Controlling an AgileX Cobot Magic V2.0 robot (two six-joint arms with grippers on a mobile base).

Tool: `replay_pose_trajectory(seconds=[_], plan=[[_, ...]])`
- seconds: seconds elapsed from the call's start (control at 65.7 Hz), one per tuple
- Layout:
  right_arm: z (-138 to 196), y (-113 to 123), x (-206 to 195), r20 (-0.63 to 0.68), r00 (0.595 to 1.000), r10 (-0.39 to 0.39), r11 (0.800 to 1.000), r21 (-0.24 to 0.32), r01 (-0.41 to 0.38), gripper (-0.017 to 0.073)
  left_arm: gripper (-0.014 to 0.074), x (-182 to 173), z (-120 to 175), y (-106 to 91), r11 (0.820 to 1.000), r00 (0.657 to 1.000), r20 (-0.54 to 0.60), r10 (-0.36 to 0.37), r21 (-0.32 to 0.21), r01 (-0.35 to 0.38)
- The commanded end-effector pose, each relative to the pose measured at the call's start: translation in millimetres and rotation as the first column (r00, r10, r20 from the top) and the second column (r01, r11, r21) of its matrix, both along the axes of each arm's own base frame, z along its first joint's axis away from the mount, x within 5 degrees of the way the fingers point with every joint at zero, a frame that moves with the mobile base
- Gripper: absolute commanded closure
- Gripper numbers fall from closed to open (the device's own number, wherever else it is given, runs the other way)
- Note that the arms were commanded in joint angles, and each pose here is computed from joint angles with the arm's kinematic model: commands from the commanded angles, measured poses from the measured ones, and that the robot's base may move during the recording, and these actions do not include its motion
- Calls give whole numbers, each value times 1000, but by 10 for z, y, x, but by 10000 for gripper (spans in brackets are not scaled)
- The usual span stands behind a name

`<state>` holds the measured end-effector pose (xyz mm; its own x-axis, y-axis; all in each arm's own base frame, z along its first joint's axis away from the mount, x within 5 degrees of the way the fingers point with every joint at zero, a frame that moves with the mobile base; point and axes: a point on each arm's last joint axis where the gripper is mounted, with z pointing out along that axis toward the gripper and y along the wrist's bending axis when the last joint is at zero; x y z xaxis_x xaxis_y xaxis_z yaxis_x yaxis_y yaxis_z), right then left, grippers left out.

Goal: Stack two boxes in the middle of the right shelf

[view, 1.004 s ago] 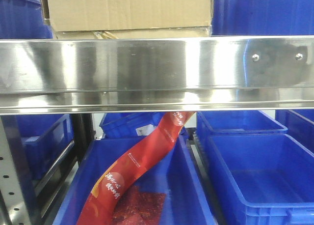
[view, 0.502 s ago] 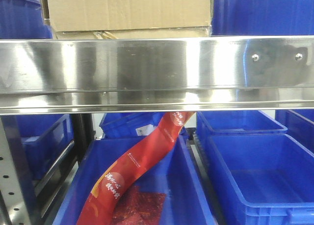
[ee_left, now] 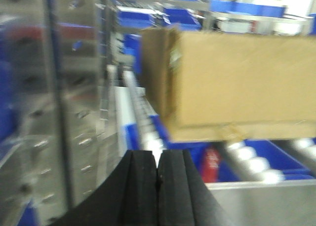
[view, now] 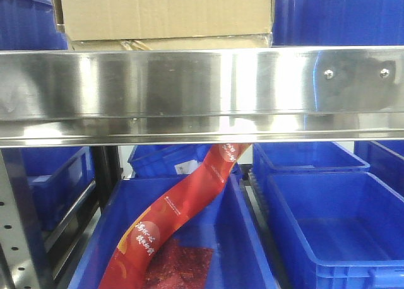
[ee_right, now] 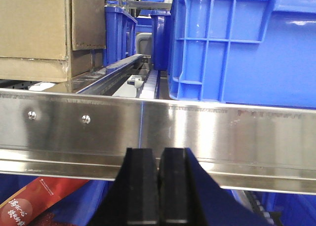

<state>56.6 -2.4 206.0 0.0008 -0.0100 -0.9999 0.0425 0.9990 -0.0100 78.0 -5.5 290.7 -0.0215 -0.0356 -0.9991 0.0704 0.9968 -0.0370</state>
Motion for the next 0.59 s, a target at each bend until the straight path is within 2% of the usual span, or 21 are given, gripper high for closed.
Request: replay_pose_trajectory(seconds=[0.0,0.091,0.183,0.243,0.32,0.396,0.578], plan=[[9,-2,-2,16,1000,-5,1000,3,4,721,694,-84,-235,43,998,996,68,55,-9,-54],[9,-2,-2,16,1000,-5,1000,3,4,721,694,-171,-475,70,995,992,79,97,-11,-97],[9,-2,-2,16,1000,-5,1000,3,4,721,694,-238,-659,72,995,989,104,103,-1,-103],[9,-2,-2,16,1000,-5,1000,3,4,721,694,-218,-800,70,995,992,74,98,15,-100],[9,-2,-2,16,1000,-5,1000,3,4,721,694,-217,-800,62,996,993,80,84,18,-85],[9,-2,-2,16,1000,-5,1000,3,4,721,694,-215,-847,49,998,998,29,61,23,-62],[9,-2,-2,16,1000,-5,1000,3,4,721,694,-216,-849,27,999,999,27,22,23,-23]])
